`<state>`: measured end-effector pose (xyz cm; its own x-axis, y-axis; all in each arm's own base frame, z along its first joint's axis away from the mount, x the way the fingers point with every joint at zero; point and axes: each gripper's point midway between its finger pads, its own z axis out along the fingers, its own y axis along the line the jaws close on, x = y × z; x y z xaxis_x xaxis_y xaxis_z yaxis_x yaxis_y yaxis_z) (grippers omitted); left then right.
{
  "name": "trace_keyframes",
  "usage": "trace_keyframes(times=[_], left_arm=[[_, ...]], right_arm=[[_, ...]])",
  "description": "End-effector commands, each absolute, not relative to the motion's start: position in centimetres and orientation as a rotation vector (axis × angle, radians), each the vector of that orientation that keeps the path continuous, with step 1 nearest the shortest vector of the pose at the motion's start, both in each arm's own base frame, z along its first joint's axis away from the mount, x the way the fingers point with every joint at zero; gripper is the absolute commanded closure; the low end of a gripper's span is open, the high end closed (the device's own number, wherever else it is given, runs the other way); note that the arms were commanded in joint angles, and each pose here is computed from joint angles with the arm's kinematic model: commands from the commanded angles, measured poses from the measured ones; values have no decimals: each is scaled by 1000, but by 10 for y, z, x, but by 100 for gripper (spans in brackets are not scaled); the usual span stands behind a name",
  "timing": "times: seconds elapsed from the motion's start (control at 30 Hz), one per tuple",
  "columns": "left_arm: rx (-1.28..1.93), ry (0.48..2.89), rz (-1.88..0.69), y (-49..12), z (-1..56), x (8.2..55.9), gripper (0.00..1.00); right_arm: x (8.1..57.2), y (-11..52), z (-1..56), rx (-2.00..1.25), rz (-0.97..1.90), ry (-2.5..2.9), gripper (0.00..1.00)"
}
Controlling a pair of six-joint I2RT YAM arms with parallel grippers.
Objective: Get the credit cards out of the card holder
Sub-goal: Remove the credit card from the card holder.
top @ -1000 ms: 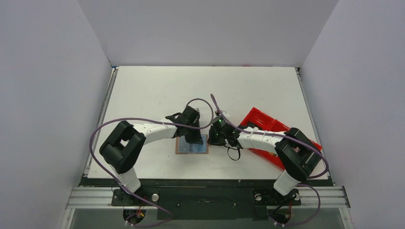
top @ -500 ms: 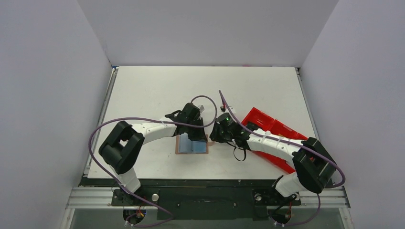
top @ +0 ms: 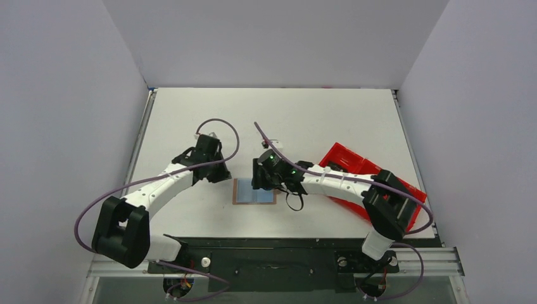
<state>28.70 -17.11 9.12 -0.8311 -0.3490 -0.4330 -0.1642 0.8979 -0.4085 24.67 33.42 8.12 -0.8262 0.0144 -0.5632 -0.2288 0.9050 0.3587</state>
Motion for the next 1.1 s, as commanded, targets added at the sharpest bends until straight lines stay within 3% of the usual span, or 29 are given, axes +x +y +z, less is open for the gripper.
trace_keyframes(times=[0.0,0.3,0.67,0.97,1.03,1.07], left_arm=[[-461,2625,-393,-135,68,264,87],[-518,2642,-452,-123,56,252,88],[-518,2641,-484,-123,55,250,88],[-507,2659,-503,-127,51,250,88],[-504,2659,-509,-128,51,250,89],[-502,2656,-512,-129,52,250,89]], right_arm=[[250,368,84,-246,510,2481,44],[253,395,48,-338,334,2571,37],[245,396,12,-405,237,2623,37],[234,366,-20,-411,160,2693,55],[233,363,-25,-414,158,2707,64],[232,361,-28,-413,162,2716,73]])
